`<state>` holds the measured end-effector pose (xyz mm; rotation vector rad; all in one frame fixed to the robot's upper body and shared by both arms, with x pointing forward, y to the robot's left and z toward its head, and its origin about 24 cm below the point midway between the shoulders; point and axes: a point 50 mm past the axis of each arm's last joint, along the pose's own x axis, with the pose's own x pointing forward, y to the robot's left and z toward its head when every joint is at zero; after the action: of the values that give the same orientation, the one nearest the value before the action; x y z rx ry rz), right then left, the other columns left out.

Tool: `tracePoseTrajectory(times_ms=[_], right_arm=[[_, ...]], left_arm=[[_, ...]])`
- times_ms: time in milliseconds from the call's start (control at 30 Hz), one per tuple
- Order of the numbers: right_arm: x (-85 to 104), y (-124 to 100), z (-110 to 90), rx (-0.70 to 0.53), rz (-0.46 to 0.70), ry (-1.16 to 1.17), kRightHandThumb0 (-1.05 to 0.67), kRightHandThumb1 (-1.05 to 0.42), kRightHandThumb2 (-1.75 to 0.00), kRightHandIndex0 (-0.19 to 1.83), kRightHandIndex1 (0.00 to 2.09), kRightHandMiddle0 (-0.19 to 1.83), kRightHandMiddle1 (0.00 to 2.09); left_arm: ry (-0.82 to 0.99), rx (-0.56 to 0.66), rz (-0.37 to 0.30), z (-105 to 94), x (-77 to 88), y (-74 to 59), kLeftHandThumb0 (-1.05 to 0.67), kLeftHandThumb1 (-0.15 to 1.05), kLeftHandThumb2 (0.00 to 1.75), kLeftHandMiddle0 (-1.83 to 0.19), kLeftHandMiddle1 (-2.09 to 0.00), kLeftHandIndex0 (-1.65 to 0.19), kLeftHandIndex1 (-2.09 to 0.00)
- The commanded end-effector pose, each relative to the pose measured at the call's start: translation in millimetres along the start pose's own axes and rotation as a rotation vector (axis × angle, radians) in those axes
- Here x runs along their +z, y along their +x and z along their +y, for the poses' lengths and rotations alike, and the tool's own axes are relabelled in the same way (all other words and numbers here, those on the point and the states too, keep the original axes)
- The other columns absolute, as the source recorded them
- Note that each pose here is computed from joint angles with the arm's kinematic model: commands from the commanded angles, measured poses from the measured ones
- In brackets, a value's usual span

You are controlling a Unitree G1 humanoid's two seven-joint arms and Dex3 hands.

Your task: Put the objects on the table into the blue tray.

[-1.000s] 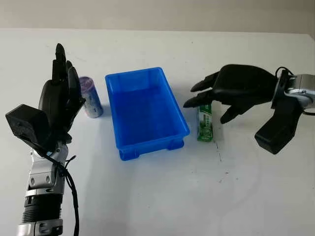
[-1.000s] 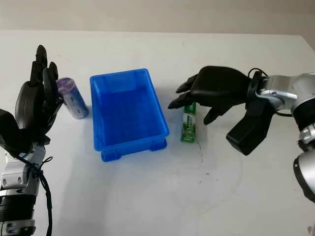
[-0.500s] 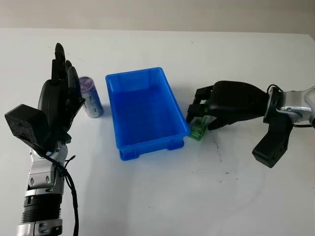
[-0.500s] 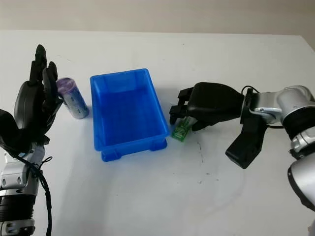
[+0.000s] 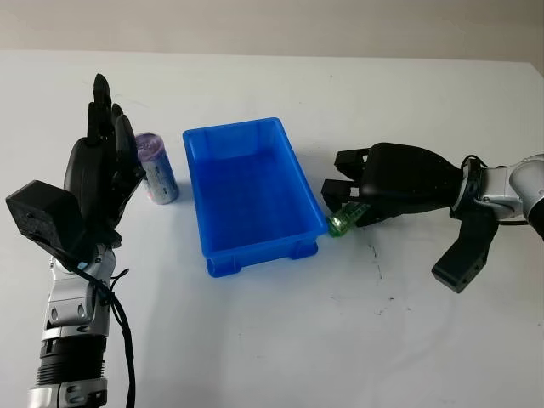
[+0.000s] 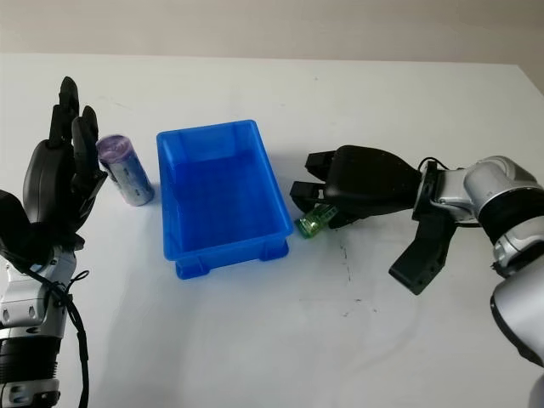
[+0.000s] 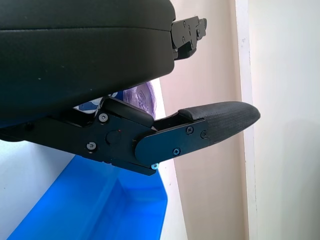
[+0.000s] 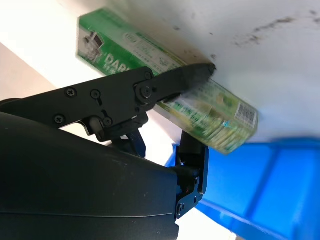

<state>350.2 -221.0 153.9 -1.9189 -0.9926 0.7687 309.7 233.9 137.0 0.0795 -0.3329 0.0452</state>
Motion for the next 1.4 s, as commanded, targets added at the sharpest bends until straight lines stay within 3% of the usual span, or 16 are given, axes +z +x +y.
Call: tracePoseTrajectory(times_ms=[0,267,500,567,800,1000,1367], right_arm=[[-0.1,-1,5,0.017,0.035,0.02,-0.52,-1.04,-0.12,1.09,2.09,0.79,2.09],[-30.9,6,-24,-0.163,0.308,0.132,-0.43,-1.02,-0.06,0.93,2.09,0.78,2.09],[-52.0,19,-57,-0.285,0.409,0.117,-0.4,-0.95,-0.04,0.9,2.09,0.75,2.09],[-56.3,24,-68,-0.333,0.42,0.12,-0.4,-0.94,-0.05,0.92,2.01,0.77,2.0],[-57.8,39,-91,-0.509,0.413,0.172,-0.34,-0.92,-0.06,1.02,2.06,0.87,2.04],[-47.6,63,-111,-0.633,0.334,0.333,-0.35,-1.03,-0.08,1.09,2.09,0.89,2.09],[-24.3,96,-130,-0.707,0.165,0.504,-0.4,-1.05,-0.18,1.12,2.09,0.83,2.09]], left_arm=[[0.023,-0.001,-0.022,3.1,6.2,1.4,-0.82,1.05,0.69,0.19,0.0,0.19,0.0],[0.023,-0.007,-0.023,3.1,5.8,1.5,-0.81,1.05,0.69,0.19,0.0,0.19,0.0],[0.026,-0.005,-0.02,3.1,5.9,1.9,-0.82,1.05,0.69,0.19,0.0,0.19,0.0],[0.022,-0.003,-0.021,3.0,5.7,1.5,-0.82,1.05,0.69,0.19,0.0,0.19,0.0],[0.018,0.005,-0.026,2.2,6.1,1.0,-0.81,1.05,0.68,0.19,0.0,0.19,0.0],[0.022,0.004,-0.023,1.7,5.3,1.1,-0.81,1.05,0.69,0.19,0.0,0.19,0.0],[0.013,0.017,-0.027,2.2,5.5,0.0,-0.82,1.05,0.67,0.19,0.0,0.19,0.0]])
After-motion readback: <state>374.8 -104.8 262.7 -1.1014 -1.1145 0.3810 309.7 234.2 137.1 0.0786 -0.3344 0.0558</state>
